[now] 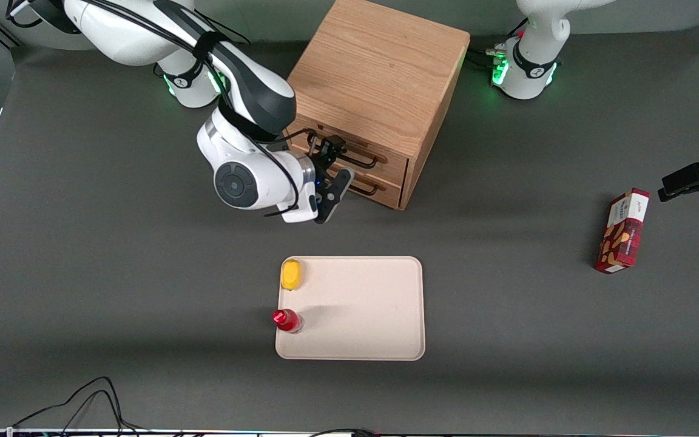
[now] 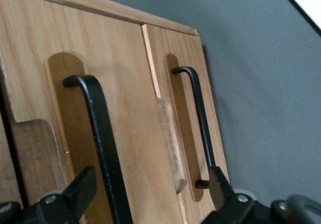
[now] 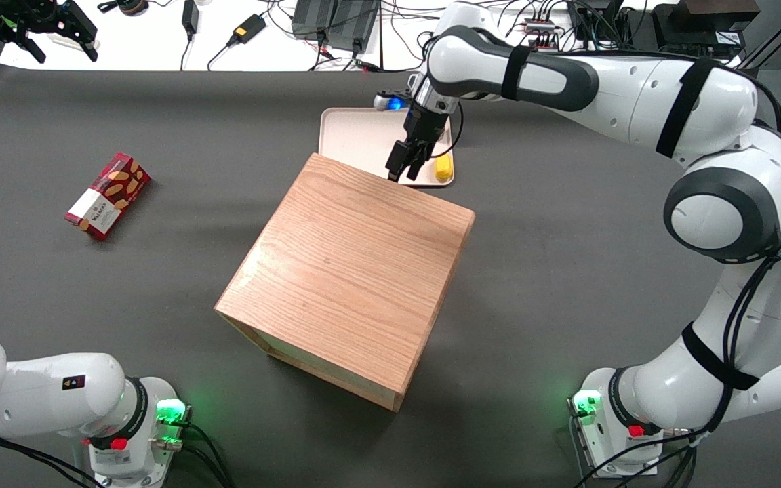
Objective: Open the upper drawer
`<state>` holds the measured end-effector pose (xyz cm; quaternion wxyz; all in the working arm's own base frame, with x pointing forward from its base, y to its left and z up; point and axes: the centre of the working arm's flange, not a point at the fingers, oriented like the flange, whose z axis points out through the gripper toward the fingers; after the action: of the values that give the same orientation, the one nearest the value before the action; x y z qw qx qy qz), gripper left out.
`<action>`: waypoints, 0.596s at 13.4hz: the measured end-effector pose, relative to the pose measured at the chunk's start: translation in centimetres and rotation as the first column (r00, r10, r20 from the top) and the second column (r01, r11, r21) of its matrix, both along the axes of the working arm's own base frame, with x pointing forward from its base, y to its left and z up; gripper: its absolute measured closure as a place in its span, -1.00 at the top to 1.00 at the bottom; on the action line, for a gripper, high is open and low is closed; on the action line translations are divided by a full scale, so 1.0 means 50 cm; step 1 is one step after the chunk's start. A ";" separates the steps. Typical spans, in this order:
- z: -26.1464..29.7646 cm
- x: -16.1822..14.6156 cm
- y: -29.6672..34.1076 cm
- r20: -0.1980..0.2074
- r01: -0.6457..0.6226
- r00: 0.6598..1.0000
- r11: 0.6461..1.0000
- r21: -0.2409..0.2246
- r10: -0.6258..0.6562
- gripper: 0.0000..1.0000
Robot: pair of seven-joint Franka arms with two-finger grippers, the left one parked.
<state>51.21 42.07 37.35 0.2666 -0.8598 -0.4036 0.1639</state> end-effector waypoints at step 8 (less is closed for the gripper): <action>-0.013 0.013 -0.018 0.016 0.004 1.000 1.000 -0.020 -0.004 1.00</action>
<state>51.88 41.19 36.69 0.2553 -0.8644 -0.4024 0.1604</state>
